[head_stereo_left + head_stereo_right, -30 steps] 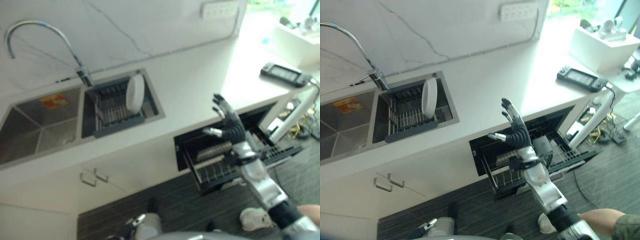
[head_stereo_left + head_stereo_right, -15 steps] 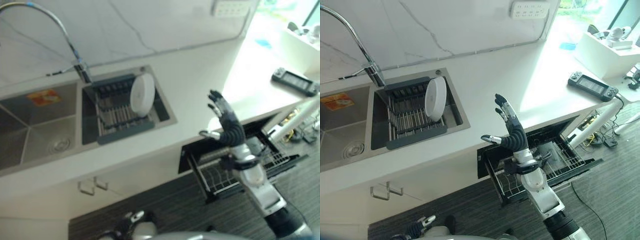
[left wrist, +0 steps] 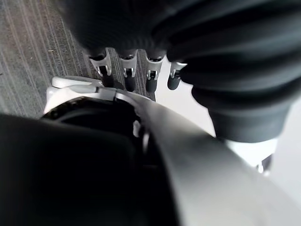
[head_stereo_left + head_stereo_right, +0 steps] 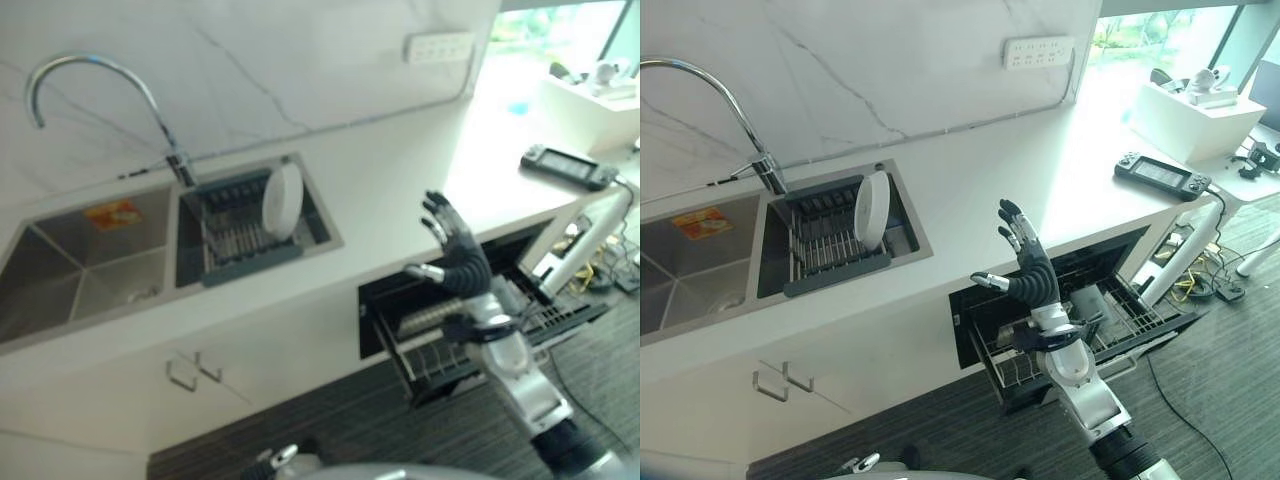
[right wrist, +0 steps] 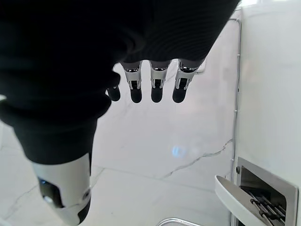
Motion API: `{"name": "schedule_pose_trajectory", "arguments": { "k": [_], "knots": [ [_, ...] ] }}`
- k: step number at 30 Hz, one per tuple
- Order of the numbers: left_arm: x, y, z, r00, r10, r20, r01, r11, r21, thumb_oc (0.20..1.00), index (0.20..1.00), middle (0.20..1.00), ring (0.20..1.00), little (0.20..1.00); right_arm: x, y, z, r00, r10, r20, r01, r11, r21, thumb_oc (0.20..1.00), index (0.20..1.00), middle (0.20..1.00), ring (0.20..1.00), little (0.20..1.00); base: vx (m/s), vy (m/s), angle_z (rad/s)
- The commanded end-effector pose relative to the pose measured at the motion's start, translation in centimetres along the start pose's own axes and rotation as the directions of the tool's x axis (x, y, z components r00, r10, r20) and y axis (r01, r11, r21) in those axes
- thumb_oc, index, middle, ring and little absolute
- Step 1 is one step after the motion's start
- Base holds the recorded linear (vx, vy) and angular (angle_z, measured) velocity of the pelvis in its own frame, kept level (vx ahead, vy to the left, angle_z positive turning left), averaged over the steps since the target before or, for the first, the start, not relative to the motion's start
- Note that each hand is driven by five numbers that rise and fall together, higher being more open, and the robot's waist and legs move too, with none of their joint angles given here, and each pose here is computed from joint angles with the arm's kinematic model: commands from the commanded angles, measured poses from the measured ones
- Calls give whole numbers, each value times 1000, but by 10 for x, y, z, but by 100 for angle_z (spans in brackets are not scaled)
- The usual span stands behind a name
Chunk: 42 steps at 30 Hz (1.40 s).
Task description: Place the dishes in the dishwasher.
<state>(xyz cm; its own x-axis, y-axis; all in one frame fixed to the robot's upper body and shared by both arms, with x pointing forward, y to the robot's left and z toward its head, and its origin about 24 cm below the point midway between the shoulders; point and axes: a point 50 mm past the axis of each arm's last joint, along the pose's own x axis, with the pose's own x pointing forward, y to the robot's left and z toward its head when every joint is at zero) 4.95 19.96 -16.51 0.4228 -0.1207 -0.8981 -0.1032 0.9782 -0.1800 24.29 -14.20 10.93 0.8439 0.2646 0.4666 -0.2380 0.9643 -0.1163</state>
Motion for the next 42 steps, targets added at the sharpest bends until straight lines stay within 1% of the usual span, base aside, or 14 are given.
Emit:
{"name": "schedule_pose_trajectory", "arguments": {
  "k": [1,6,11,14,16,17,20,23,25,28,29,34,41,42],
  "knots": [
    [6,7,23,1000,6,5,-7,997,76,1000,1000,1000,1000,1000,22,6,30,988,8,153,-16,999,52,1000,1000,1000,1000,1000,90,66,44],
    [2,13,13,1000,20,-11,-20,999,35,1000,1000,1000,1000,1000,35,5,35,986,21,165,-32,997,63,1000,1000,1000,1000,1000,102,63,26],
    [-1,18,8,999,21,-36,-20,999,48,1000,1000,1000,1000,1000,49,0,41,986,25,168,-38,996,76,1000,1000,1000,1000,1000,103,55,11],
    [-2,19,6,999,18,-49,-15,998,55,1000,1000,1000,1000,1000,60,-7,39,991,-7,137,-13,989,150,1000,1000,1000,1000,1000,125,76,11],
    [-2,20,3,997,29,-67,-25,998,66,1000,1000,1000,1000,1000,69,-11,29,996,-40,85,12,952,306,1000,1000,1000,1000,1000,124,66,9],
    [-2,21,3,997,31,-71,-26,997,66,1000,1000,1000,1000,1000,71,-11,28,995,-42,87,12,949,316,1000,1000,1000,1000,1000,118,63,16],
    [-4,26,3,996,38,-85,-32,997,70,1000,1000,1000,1000,1000,87,-13,38,990,-46,135,5,957,291,1000,1000,1000,1000,1000,89,47,22],
    [-6,32,4,995,43,-93,-35,996,86,1000,1000,1000,1000,1000,105,-25,46,986,-70,153,21,954,300,1000,1000,1000,1000,1000,55,20,26],
    [-9,39,7,994,47,-97,-36,993,111,1000,1000,1000,1000,1000,119,-36,52,984,-84,159,43,968,248,1000,1000,1000,1000,1000,67,-5,30],
    [-10,41,9,995,8,-95,2,994,106,1000,1000,1000,1000,1000,127,-55,56,983,-109,146,76,973,218,1000,1000,1000,1000,1000,54,1,34],
    [-10,42,10,995,9,-98,3,992,126,1000,1000,1000,1000,1000,131,-65,58,982,-137,132,104,968,228,1000,1000,1000,1000,1000,56,4,34],
    [-9,41,14,995,15,-102,0,989,148,1000,1000,1000,1000,1000,145,-87,57,968,-239,81,217,953,213,1000,1000,1000,1000,1000,74,32,24],
    [-9,45,15,993,39,-111,-23,989,149,1000,1000,1000,1000,1000,149,-115,54,906,-421,48,407,897,175,1000,1000,1000,1000,1000,46,18,13],
    [-10,46,15,993,41,-112,-24,989,149,1000,1000,1000,1000,1000,149,-116,53,903,-428,43,415,894,171,1000,1000,1000,1000,1000,32,7,3]
  ]
}}
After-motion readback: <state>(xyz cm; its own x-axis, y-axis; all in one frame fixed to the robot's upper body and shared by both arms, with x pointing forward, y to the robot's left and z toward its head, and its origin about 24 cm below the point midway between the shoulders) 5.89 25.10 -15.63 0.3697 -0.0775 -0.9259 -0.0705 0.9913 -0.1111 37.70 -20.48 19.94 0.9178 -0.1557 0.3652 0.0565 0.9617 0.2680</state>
